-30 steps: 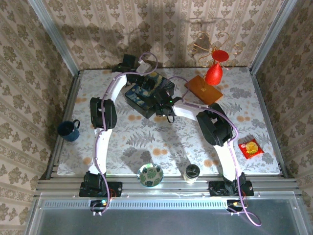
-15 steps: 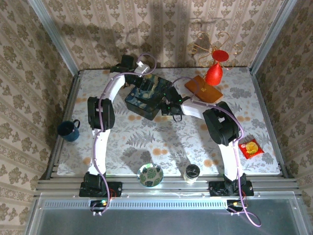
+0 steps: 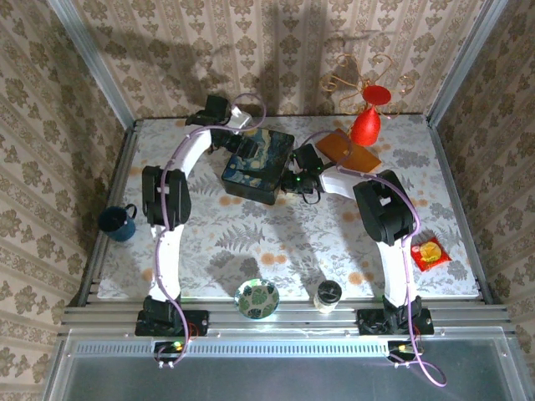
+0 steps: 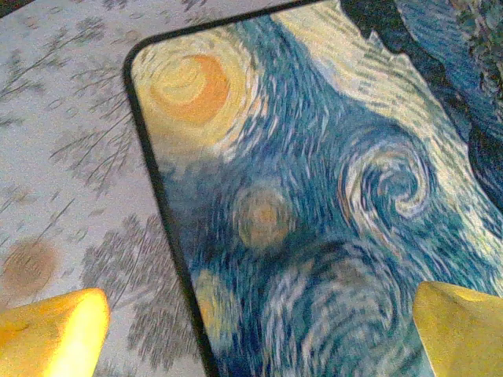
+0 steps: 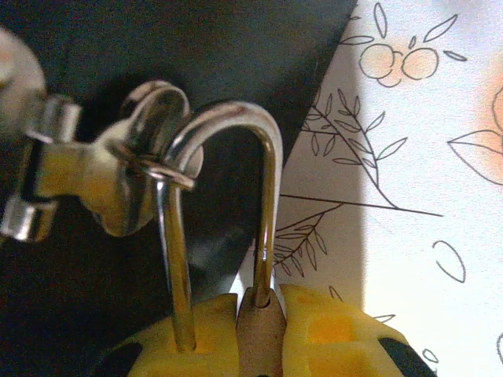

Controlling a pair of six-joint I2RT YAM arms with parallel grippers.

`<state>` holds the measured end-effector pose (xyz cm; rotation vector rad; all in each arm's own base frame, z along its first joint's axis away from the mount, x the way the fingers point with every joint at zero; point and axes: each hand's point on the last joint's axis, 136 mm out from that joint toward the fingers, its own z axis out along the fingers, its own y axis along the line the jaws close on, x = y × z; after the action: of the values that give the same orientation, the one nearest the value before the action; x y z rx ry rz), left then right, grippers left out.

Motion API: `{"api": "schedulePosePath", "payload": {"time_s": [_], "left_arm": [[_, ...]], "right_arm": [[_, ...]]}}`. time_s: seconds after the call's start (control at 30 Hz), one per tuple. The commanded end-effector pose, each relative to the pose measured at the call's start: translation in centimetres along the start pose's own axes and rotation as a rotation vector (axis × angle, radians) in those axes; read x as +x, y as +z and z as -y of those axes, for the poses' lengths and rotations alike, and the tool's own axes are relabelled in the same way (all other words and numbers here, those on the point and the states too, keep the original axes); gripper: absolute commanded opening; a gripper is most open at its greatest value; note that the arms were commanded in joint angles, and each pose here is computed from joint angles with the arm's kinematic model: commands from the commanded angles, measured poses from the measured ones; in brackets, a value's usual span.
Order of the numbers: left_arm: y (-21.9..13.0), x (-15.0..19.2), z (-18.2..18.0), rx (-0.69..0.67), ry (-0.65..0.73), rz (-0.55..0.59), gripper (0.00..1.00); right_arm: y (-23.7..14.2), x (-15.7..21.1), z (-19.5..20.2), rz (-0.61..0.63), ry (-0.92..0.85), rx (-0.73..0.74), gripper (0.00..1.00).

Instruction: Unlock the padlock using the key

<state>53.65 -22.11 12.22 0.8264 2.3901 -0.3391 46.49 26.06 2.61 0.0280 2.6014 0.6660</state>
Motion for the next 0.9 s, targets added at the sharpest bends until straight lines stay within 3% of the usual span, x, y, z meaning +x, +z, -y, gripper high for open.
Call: {"api": "schedulePosePath", "payload": {"time_s": [0.0, 0.1, 0.27, 0.43, 0.6, 0.87], "left_arm": [[-5.7, -3.8, 1.7, -0.197, 0.003, 0.114, 1.00], [-6.8, -2.6, 5.3, -0.267, 0.053, 0.089, 1.00], [-5.7, -0.1, 9.9, -0.332, 0.152, 0.055, 1.00], [-3.0, 3.6, 9.7, -0.369, 0.135, -0.104, 1.00], [-1.8, 6.4, 9.9, -0.347, 0.104, -0.181, 0.96], [-1.9, 9.4, 9.3, -0.355, 0.070, -0.261, 0.79]], "right_arm": [[-1.3, -0.3, -1.8, 0.010, 0.010, -0.068, 0.00], [-1.3, 0.1, -2.3, 0.011, 0.018, -0.087, 0.00], [-1.1, 0.9, -2.9, -0.002, 0.031, -0.120, 0.00], [-1.5, 0.8, -2.0, 0.012, 0.060, -0.125, 0.00], [-2.0, 0.0, -1.1, 0.027, 0.096, -0.154, 0.00], [-2.2, -1.5, -0.6, 0.057, 0.123, -0.181, 0.00]]}}
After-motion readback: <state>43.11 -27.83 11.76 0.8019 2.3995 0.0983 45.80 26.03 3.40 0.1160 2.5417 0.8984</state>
